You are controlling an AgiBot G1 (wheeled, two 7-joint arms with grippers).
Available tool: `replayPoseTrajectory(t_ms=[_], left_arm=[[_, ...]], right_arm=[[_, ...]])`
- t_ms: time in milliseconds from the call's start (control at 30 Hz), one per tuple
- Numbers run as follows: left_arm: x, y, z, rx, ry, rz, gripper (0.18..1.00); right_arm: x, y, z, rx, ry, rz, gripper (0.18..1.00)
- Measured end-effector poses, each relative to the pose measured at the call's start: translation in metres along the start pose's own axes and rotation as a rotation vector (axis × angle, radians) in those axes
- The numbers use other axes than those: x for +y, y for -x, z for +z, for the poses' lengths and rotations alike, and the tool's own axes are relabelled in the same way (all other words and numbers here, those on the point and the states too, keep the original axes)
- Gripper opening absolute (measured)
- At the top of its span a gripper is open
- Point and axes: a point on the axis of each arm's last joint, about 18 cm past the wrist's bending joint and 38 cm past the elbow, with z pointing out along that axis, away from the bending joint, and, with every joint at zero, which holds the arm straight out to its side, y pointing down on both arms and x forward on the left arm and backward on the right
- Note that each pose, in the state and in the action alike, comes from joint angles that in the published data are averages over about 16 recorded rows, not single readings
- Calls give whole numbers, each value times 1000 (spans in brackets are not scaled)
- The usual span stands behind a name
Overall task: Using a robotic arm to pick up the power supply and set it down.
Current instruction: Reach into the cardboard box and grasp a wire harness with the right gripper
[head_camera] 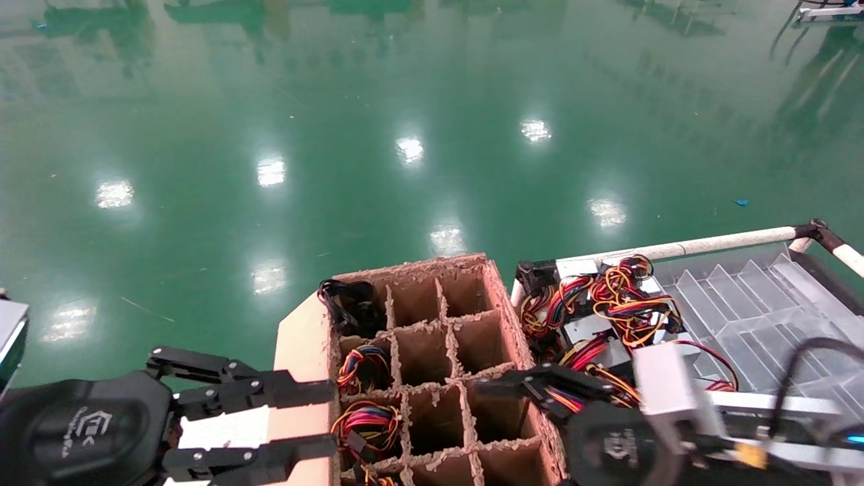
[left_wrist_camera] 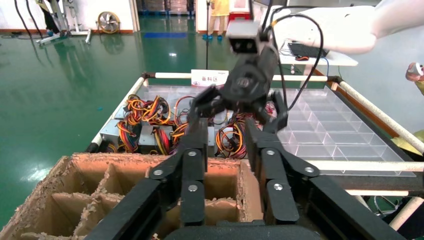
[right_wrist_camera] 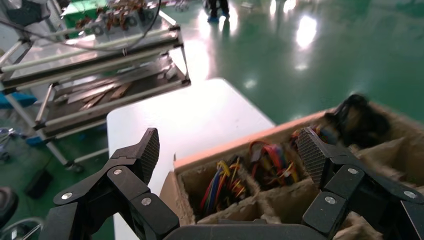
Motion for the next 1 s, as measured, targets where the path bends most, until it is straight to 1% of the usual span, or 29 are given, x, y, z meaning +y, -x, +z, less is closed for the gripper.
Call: replayPoseTrajectory(t_ms=[133, 333, 533, 733, 1000], left_arm=[[0, 0, 0, 0, 0, 0, 390], [0, 0, 0, 0, 0, 0, 294], [0, 0, 0, 0, 0, 0, 229], [0, 0, 0, 0, 0, 0, 199], [0, 0, 0, 0, 0, 0, 192]], right_arm=[[16, -4, 21, -28, 35, 22, 1000], [35, -11, 54, -66, 83, 44, 1000], [46, -17, 84, -94, 123, 45, 1000], [51, -23, 106, -111, 161, 34, 999], [54, -27, 124, -123, 214, 13, 985]])
